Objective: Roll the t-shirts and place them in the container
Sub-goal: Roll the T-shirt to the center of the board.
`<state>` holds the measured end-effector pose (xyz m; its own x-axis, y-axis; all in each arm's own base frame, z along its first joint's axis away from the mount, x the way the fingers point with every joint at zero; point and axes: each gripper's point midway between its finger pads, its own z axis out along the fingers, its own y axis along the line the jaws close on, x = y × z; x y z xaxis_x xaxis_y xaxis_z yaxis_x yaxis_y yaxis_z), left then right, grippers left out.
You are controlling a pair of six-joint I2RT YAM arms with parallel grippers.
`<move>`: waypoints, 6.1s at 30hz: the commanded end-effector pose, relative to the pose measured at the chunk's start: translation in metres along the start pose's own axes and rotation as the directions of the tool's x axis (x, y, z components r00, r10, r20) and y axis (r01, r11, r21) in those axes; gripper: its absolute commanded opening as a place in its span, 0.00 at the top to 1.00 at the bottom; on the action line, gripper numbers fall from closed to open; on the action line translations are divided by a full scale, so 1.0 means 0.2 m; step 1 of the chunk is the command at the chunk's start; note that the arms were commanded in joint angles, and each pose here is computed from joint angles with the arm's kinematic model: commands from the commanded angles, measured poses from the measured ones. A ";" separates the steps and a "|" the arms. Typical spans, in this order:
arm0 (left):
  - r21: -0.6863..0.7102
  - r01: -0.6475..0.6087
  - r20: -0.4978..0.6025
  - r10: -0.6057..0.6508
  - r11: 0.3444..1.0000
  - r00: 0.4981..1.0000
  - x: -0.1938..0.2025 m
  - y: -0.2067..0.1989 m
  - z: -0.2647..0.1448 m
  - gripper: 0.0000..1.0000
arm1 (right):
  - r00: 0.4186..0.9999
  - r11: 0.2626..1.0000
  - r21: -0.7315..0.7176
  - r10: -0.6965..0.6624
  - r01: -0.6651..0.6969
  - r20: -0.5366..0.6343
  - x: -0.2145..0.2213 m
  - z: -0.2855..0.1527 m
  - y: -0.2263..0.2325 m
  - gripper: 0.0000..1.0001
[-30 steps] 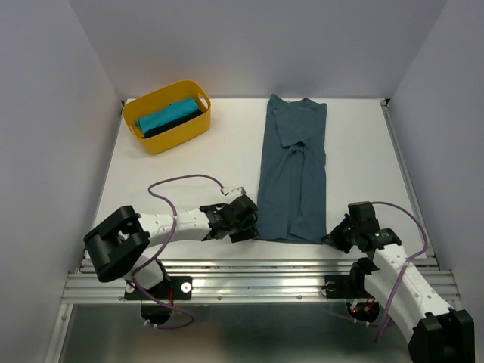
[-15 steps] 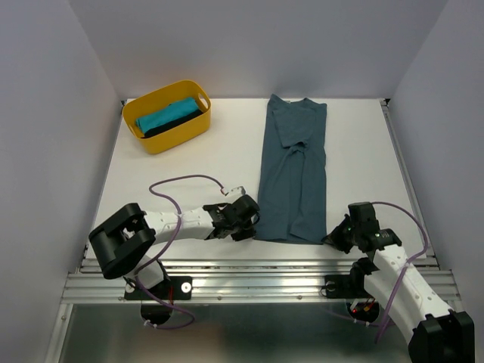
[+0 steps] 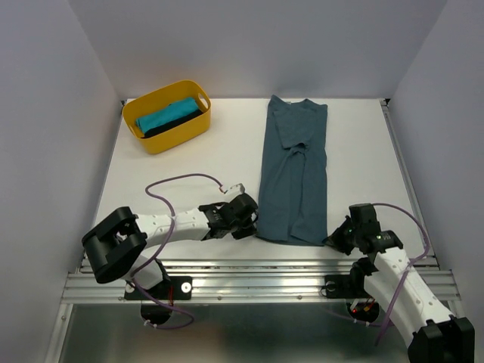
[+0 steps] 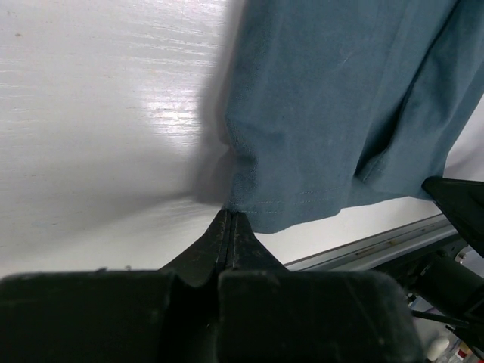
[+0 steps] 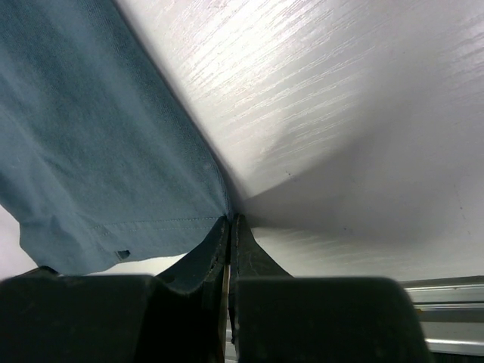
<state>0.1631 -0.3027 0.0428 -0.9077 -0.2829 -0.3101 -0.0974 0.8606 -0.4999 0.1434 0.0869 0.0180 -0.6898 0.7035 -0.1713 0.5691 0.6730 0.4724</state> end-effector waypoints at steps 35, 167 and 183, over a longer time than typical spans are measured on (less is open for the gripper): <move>0.004 -0.048 0.026 0.048 0.999 0.999 0.01 -0.02 -0.07 1.00 | 0.992 0.990 0.054 -0.126 0.127 -0.021 -0.03 -0.10 0.03 0.99; -0.018 -0.194 -0.050 0.193 0.981 0.980 -0.15 -0.26 -0.10 1.00 | 0.963 0.972 0.121 -0.219 0.202 0.156 -0.33 -0.22 0.31 0.99; -0.021 -0.182 -0.028 0.182 0.983 0.983 -0.32 -0.28 -0.01 1.00 | 0.955 0.965 0.163 -0.233 0.204 0.183 -0.43 -0.17 0.36 0.99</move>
<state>0.2177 -0.3318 0.0861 -0.9291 -0.1052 -0.3544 0.0478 0.9165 -0.3972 0.2064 0.0683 0.0779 -0.7439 0.5634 -0.3593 0.5021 0.8261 0.2558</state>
